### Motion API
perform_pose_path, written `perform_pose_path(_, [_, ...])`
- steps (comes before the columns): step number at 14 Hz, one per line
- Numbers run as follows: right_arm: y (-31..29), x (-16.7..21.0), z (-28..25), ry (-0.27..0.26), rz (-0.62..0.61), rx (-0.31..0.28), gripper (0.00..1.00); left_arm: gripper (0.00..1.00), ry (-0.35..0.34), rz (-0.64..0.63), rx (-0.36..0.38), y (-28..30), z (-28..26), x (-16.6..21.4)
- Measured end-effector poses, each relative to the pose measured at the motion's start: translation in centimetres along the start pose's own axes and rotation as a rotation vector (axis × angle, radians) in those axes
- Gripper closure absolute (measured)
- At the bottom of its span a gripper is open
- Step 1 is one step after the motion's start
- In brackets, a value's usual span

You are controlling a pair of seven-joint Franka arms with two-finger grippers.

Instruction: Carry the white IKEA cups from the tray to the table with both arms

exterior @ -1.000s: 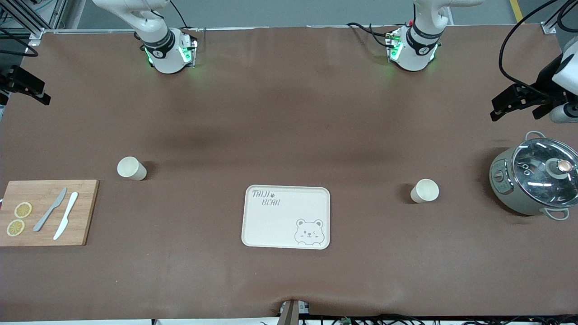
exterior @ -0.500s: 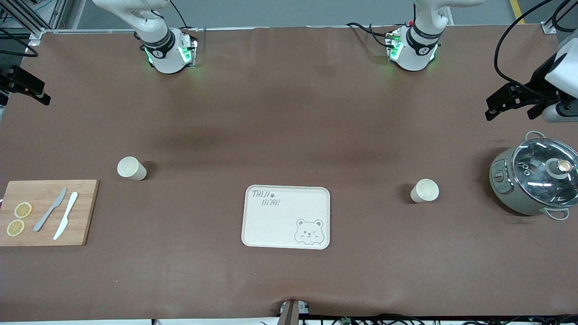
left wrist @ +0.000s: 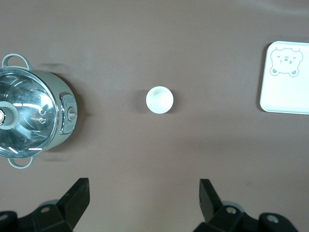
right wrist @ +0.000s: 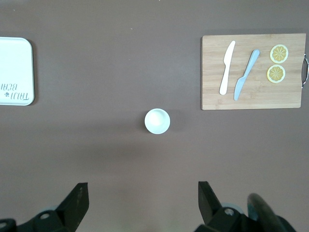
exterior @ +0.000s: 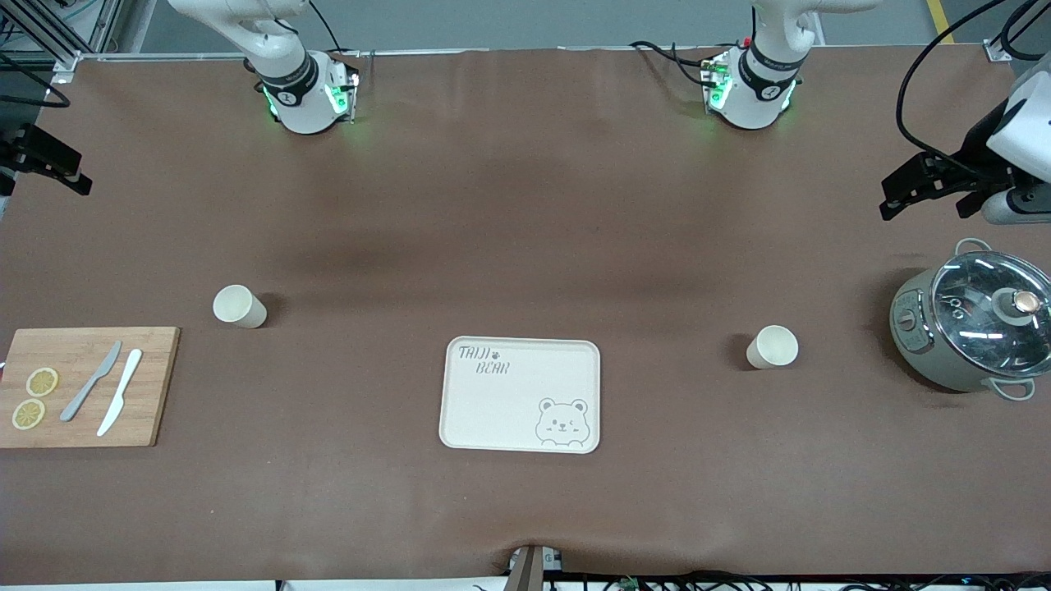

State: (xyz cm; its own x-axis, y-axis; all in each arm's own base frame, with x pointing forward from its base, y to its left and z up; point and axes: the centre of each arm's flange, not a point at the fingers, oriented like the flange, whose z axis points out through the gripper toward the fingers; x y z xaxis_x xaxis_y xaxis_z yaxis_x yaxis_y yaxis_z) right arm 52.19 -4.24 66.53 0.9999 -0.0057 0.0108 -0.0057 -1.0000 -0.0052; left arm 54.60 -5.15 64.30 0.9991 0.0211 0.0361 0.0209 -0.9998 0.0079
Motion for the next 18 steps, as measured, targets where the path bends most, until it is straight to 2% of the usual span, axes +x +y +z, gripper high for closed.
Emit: perform_pose_path(18, [-0.1, 0.09, 0.01, 0.004, -0.001, 0.003, 0.0, 0.0, 0.003, 0.001, 0.0, 0.07, 0.19, 0.24])
